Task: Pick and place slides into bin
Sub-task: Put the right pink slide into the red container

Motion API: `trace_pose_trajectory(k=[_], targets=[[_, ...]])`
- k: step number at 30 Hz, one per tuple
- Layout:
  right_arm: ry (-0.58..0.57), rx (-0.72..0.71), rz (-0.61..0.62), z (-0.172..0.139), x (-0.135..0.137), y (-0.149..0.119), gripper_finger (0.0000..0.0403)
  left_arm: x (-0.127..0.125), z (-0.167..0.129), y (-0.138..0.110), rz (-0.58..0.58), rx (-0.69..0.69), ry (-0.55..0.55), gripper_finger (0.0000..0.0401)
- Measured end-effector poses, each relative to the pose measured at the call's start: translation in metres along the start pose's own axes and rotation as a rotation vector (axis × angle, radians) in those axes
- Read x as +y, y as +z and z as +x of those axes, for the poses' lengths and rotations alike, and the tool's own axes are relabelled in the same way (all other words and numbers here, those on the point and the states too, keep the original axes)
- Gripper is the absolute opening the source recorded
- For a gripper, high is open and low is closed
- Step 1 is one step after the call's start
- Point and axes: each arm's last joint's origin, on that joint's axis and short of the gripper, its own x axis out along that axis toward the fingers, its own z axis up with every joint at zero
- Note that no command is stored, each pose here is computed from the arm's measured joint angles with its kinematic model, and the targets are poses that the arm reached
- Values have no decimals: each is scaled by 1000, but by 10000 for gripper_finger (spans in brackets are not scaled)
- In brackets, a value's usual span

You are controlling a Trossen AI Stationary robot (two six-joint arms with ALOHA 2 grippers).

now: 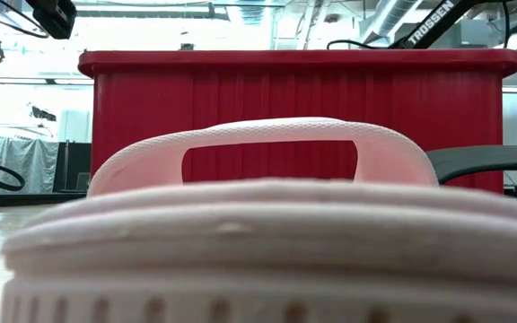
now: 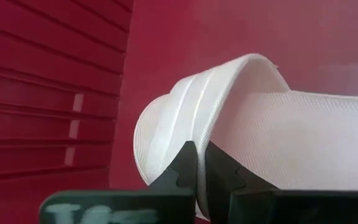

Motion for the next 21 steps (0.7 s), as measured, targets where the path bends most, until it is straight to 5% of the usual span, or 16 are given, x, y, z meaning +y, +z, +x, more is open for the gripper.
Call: trace_pose_trajectory(k=[21], targets=[[-32,5,34,0,-3,1,48,0,0,0,0,0,0,160]])
